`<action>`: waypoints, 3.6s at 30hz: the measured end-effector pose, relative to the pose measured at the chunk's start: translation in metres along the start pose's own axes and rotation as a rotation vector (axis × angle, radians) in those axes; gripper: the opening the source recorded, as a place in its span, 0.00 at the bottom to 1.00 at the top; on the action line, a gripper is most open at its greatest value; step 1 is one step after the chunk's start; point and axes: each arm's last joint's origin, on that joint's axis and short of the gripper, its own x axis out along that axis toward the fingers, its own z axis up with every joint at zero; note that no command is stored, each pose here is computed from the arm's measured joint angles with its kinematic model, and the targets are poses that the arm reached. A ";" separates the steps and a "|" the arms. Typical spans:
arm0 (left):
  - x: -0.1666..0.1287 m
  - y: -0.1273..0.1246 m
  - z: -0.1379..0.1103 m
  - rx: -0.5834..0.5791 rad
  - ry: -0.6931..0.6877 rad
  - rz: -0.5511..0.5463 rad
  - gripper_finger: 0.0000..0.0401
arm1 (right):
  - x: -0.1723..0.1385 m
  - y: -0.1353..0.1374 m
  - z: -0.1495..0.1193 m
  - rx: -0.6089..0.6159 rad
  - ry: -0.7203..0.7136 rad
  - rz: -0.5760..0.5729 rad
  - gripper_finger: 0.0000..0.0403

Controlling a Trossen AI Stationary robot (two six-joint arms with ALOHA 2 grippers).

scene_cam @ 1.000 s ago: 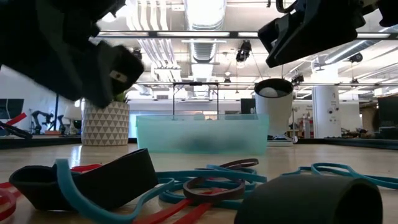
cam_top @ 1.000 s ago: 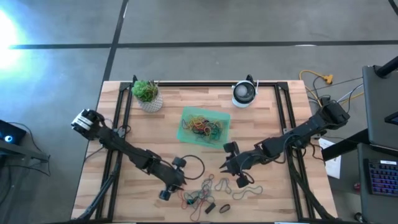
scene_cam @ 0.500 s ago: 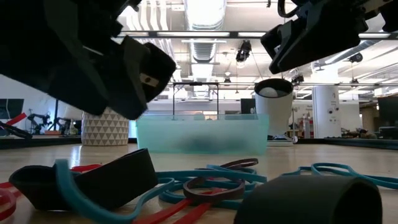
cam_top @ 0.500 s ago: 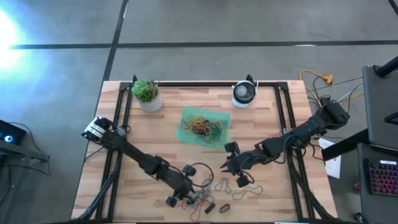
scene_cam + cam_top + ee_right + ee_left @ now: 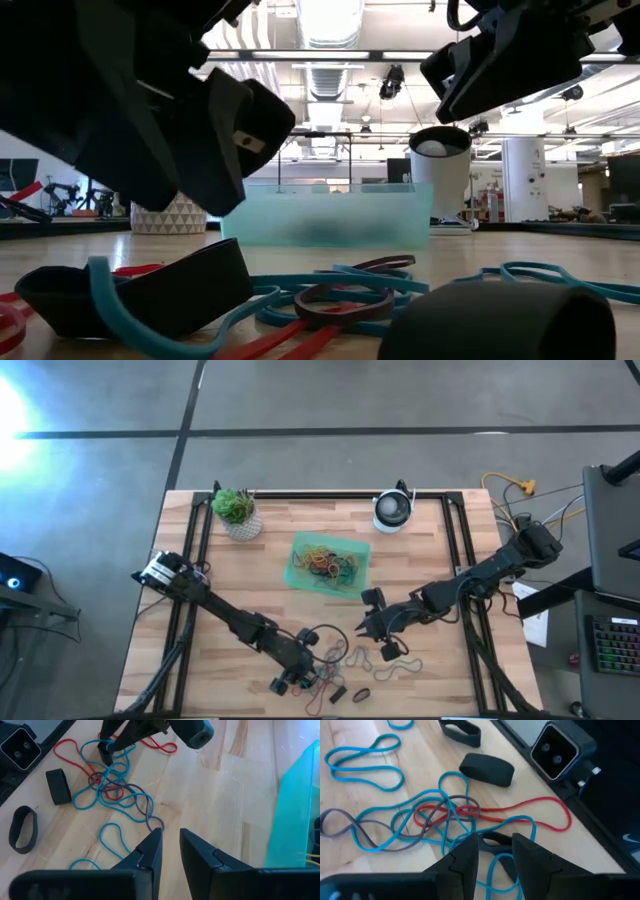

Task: Pick and place rubber bands into bin
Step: Put the black rubber band into the green bin

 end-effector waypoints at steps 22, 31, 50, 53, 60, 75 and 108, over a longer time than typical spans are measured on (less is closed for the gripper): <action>0.000 0.003 0.007 -0.029 -0.080 -0.006 0.26 | 0.000 0.000 0.000 -0.001 0.001 0.000 0.14; 0.019 0.004 -0.005 -0.082 -0.059 -0.022 0.26 | 0.000 0.000 -0.001 0.000 0.006 -0.001 0.15; 0.027 0.004 -0.010 -0.111 0.032 -0.058 0.12 | 0.000 0.000 -0.002 0.006 0.018 -0.002 0.15; 0.027 0.004 -0.010 -0.091 0.030 -0.058 0.03 | 0.000 0.000 -0.002 0.006 0.017 -0.002 0.15; 0.013 0.002 0.001 -0.059 0.005 -0.057 0.02 | 0.000 0.000 -0.002 0.006 0.017 -0.002 0.15; -0.063 0.023 0.036 0.166 0.048 0.358 0.02 | 0.000 0.000 -0.003 0.004 0.019 -0.003 0.15; -0.127 0.183 0.013 0.005 0.159 0.742 0.20 | 0.002 -0.001 -0.011 -0.014 0.043 -0.005 0.15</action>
